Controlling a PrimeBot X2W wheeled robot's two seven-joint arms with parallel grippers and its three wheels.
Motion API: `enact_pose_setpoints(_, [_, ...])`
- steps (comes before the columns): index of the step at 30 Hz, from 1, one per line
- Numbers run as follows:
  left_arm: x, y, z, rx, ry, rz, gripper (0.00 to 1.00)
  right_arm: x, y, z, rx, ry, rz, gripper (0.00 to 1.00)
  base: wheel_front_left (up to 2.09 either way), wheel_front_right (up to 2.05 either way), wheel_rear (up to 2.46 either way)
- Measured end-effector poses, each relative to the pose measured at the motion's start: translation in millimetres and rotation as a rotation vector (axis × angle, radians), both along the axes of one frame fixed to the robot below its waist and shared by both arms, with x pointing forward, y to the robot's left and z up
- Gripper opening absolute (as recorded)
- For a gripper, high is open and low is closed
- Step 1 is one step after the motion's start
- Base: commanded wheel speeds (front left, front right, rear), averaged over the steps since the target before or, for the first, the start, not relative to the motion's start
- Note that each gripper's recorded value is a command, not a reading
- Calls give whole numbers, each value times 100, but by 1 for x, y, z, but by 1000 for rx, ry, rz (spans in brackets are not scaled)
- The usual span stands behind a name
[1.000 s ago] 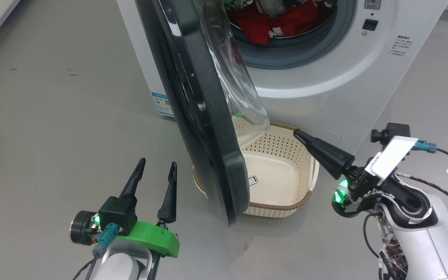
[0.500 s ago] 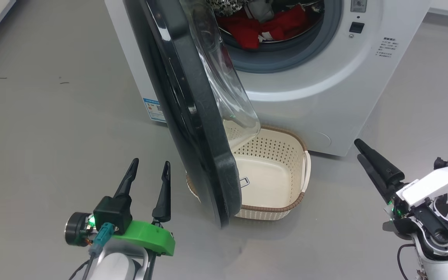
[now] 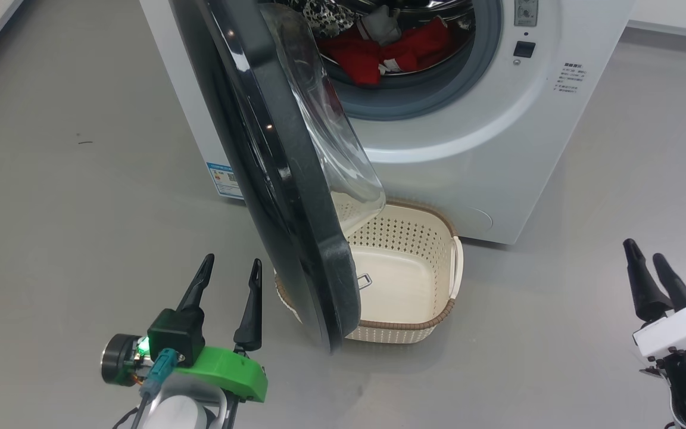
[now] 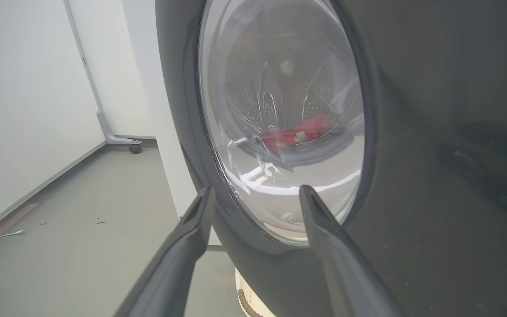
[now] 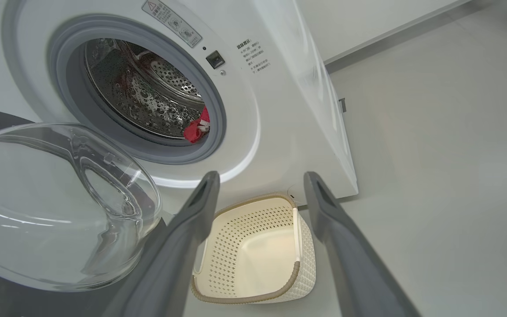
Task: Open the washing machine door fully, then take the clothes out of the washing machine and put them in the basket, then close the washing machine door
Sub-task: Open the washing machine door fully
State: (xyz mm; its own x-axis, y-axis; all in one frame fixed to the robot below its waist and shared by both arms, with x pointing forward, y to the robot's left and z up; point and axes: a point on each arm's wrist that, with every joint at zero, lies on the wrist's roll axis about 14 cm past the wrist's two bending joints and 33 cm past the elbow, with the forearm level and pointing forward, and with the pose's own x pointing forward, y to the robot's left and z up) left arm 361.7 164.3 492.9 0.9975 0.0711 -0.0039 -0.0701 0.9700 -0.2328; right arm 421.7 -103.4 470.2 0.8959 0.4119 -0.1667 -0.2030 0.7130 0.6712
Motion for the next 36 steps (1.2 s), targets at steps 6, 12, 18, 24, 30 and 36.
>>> enact_pose_setpoints(6, [-1,0,0,0,0,-1,100,7,-23,15,-213,-179,-62,100,0,0,0])
enact_pose_setpoints(12, [-2,1,-2,1,7,4,100,7,-30,30,-385,-335,-99,100,0,0,0])
enact_pose_setpoints(18, [-3,2,-2,1,6,6,100,-10,-21,11,-475,-334,-73,100,0,0,0])
enact_pose_setpoints(24, [-4,3,-2,2,7,8,100,-22,-10,-4,-486,-294,-58,100,0,0,0])
enact_pose_setpoints(30, [-4,6,-2,7,5,17,100,-29,3,-10,-482,-279,-45,100,0,0,0])
enact_pose_setpoints(36, [-5,6,-2,7,6,18,100,-38,24,-11,-459,-279,-12,100,0,0,0])
